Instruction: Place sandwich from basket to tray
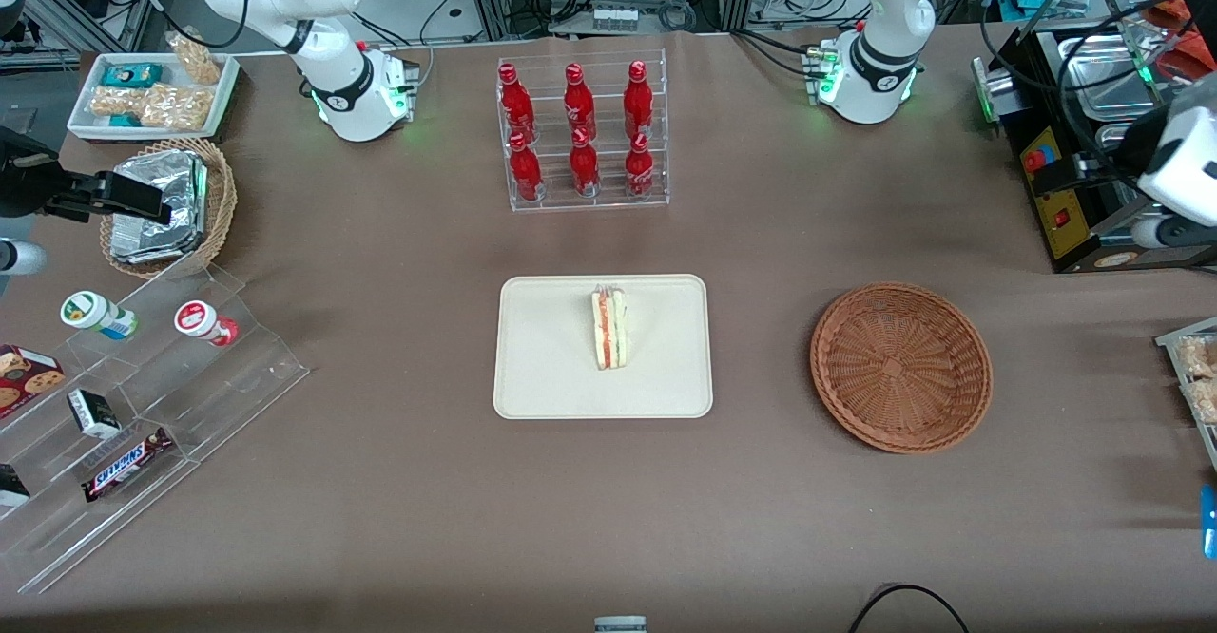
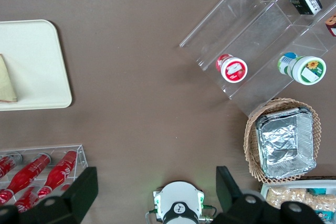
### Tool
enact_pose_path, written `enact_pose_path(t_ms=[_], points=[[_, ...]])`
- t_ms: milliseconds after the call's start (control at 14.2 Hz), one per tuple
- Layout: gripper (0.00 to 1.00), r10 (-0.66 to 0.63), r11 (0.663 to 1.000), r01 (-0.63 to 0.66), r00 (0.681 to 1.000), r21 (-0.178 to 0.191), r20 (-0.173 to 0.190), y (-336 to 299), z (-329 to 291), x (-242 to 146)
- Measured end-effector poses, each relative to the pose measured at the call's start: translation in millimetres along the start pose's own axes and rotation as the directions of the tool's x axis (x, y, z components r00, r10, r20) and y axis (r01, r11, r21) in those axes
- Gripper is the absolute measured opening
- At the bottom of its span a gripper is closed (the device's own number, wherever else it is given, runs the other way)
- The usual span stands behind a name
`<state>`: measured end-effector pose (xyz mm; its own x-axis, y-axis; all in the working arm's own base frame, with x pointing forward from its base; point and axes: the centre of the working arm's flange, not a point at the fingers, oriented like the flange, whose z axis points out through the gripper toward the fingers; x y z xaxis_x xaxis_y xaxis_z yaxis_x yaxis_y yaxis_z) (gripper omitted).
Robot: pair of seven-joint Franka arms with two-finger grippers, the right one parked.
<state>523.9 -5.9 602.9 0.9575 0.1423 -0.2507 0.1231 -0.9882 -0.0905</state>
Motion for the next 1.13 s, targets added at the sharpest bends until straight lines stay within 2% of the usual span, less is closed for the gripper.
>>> enact_pose_path(t_ms=[211,493,845,1127], points=[[1.0,0.036,0.999,-0.036,0.998,0.011,-0.043,19.6,-3.6,-14.7],[1.0,0.087,0.996,-0.087,0.99,0.008,-0.108,23.8,-8.2,-9.3],[1.0,0.105,0.994,-0.105,0.986,0.007,-0.132,23.4,-15.3,-7.6],[1.0,0.105,0.994,-0.105,0.987,0.006,-0.123,23.5,-11.1,-2.8]])
